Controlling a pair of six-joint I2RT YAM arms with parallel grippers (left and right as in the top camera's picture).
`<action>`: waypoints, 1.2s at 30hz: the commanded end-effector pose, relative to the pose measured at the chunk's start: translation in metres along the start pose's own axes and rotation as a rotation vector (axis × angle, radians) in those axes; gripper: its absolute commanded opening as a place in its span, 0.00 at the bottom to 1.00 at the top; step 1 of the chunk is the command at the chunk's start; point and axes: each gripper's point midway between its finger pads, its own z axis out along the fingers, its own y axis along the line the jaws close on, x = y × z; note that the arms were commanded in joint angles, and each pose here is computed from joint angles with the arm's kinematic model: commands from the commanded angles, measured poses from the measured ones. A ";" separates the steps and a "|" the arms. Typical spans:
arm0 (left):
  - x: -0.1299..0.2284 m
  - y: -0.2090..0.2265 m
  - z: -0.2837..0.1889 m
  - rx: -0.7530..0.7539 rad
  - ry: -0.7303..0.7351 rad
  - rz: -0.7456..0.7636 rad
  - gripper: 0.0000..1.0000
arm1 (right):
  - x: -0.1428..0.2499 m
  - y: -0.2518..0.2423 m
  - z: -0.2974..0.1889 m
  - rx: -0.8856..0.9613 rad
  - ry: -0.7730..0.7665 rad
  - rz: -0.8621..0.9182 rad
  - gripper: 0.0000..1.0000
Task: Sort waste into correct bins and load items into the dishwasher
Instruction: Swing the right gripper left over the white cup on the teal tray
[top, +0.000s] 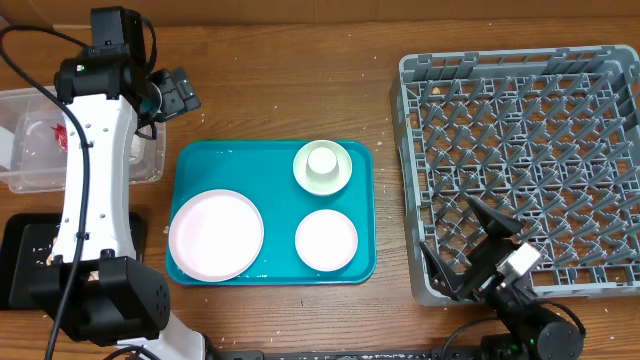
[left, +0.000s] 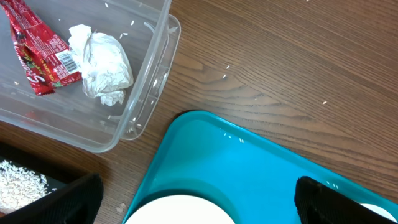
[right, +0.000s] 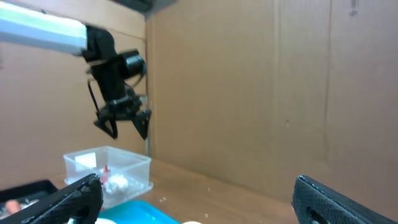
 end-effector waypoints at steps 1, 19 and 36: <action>-0.001 -0.005 -0.004 0.016 -0.010 0.026 1.00 | -0.010 -0.005 -0.001 0.032 -0.055 0.095 1.00; -0.001 -0.005 -0.004 0.016 -0.009 0.026 1.00 | -0.113 -0.011 0.064 0.013 0.069 0.277 1.00; -0.001 -0.005 -0.004 0.017 -0.010 0.026 1.00 | 0.096 -0.005 0.203 0.042 1.033 0.381 1.00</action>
